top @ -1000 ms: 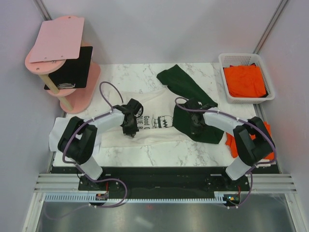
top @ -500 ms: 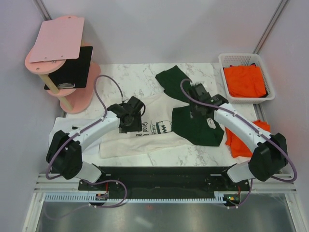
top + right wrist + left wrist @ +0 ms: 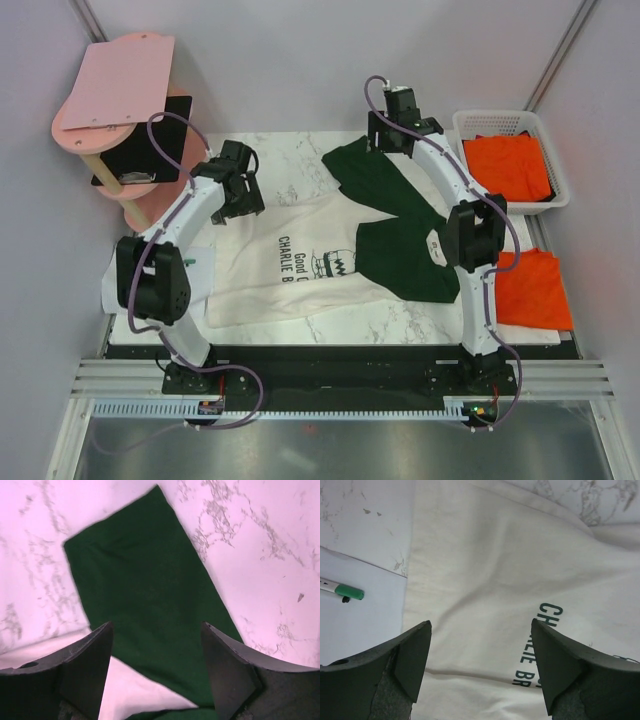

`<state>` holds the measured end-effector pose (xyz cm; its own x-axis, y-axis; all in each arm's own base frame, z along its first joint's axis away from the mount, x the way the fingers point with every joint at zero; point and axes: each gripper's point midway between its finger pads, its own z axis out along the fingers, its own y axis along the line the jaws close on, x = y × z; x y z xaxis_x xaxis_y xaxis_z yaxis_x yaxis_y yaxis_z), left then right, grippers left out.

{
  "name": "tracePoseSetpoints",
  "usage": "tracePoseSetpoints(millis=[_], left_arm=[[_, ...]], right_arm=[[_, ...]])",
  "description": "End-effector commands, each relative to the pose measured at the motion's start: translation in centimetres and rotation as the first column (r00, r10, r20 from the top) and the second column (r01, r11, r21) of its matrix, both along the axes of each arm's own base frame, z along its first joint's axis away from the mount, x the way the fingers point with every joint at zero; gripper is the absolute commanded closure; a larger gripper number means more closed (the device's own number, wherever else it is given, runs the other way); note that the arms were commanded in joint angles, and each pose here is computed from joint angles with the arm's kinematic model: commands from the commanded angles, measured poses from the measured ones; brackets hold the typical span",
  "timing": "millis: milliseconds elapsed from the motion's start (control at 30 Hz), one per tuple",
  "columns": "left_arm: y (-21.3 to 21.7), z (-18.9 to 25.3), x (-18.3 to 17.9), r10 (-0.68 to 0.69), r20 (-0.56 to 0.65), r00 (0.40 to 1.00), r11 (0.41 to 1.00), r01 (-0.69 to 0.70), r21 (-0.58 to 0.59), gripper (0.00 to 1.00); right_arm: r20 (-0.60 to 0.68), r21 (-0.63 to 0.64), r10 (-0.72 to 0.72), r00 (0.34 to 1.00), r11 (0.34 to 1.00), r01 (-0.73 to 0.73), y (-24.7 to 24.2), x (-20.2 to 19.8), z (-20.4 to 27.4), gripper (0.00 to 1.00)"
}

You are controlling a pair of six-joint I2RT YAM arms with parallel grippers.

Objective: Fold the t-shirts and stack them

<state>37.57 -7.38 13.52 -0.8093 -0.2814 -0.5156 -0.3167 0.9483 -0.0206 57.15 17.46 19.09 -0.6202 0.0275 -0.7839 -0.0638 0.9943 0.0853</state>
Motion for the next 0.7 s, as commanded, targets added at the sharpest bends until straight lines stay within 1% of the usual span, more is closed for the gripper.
tracePoseSetpoints(millis=[0, 200, 267, 300, 500, 667], left_arm=[[0.6, -0.1, 1.8, -0.062, -0.025, 0.998, 0.998, 0.063, 0.032, 0.12], [1.7, -3.2, 2.5, -0.038, -0.109, 0.993, 0.995, 0.048, 0.087, 0.14], [1.6, -3.9, 2.4, -0.04, -0.127, 0.991, 0.995, 0.051, 0.085, 0.15], [1.5, -4.3, 2.4, -0.041, -0.137, 0.99, 0.995, 0.053, 0.085, 0.15], [2.1, -4.8, 2.2, -0.033, -0.155, 0.987, 0.992, 0.051, 0.115, 0.15], [2.6, -4.8, 2.5, -0.024, -0.156, 0.987, 0.989, 0.047, 0.144, 0.15]], right_arm=[[0.028, 0.108, 0.02, 0.999, 0.994, -0.023, -2.2, 3.6, -0.9, 0.23], [0.019, 0.141, 0.031, 0.999, 0.989, -0.034, -3.8, 6.7, -5.7, 0.26], [0.03, 0.155, 0.05, 0.998, 0.986, -0.054, -3.7, 7.4, -6.5, 0.26], [0.048, 0.183, 0.074, 0.996, 0.98, -0.082, -3.3, 8.0, -7.0, 0.26], [0.108, 0.268, 0.096, 0.99, 0.956, -0.122, -2.4, 10.7, -8.8, 0.26], [0.118, 0.287, 0.092, 0.989, 0.95, -0.122, -2.0, 11.6, -10.9, 0.25]])
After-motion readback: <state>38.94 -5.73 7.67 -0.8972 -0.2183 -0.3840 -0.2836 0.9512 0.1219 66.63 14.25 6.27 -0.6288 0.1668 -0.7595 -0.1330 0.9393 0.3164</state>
